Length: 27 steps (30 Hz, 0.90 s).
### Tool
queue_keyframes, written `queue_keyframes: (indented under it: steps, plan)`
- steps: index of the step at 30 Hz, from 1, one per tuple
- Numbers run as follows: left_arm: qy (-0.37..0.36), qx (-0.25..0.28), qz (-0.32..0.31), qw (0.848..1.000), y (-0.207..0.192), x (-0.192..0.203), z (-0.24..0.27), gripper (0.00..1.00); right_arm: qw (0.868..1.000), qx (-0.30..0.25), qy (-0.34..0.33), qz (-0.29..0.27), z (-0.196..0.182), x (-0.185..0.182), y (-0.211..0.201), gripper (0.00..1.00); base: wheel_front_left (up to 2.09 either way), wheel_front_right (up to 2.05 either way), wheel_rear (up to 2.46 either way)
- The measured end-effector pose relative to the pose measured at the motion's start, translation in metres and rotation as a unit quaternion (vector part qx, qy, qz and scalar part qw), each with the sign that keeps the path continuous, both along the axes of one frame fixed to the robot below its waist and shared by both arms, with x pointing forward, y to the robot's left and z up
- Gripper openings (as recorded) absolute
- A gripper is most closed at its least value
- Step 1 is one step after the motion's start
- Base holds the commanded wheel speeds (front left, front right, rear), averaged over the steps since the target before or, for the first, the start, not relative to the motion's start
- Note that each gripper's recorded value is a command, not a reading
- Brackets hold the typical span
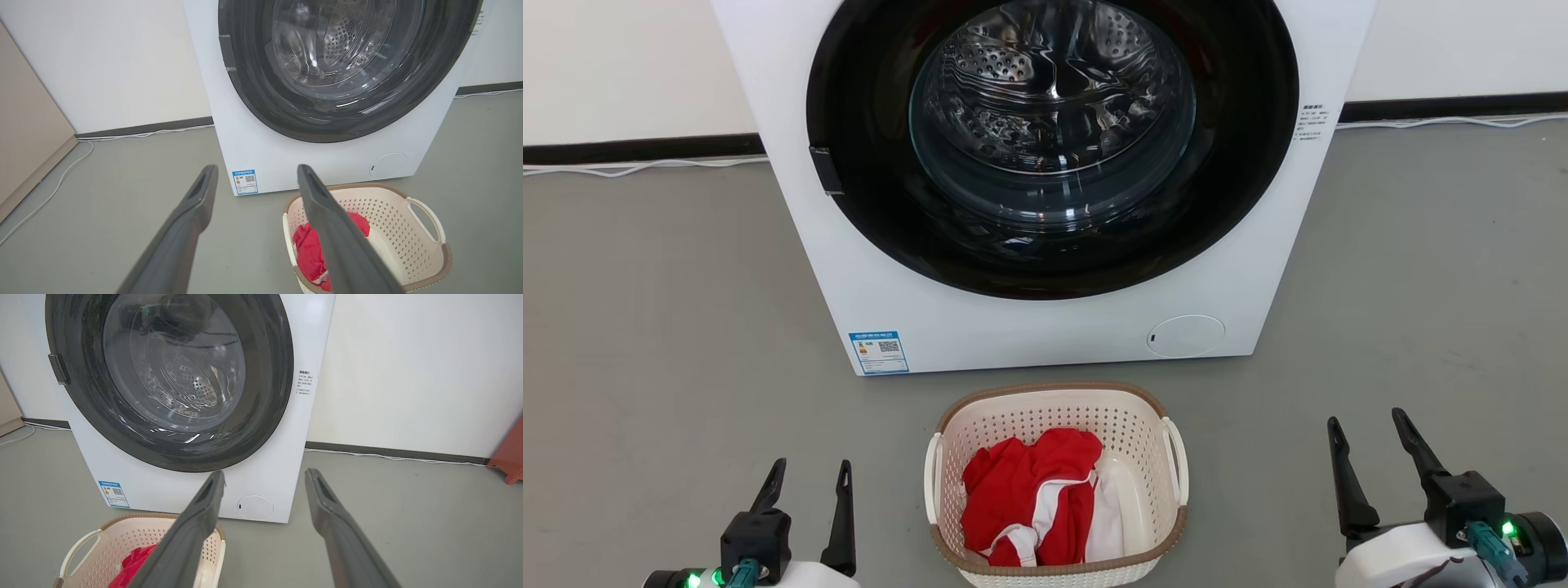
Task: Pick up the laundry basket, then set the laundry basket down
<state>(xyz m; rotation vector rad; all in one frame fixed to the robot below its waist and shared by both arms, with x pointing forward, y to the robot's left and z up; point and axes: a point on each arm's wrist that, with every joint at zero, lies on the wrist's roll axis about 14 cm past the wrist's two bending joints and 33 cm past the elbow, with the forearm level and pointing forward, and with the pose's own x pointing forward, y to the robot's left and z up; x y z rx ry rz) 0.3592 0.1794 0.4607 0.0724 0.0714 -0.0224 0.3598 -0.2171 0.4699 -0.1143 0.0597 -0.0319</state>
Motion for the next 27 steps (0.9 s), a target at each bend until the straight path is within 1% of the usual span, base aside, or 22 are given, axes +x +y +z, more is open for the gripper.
queue_keyframes:
  steps: [27]
  plan:
    - [0.01, -0.002, -0.004, 1.0, -0.0006, 0.0014, -0.0066, 1.0, 1.0, 0.001, 0.011, 0.001, -0.0069, 0.0006, 0.0008, 1.0, 0.0, 0.0, 0.0]
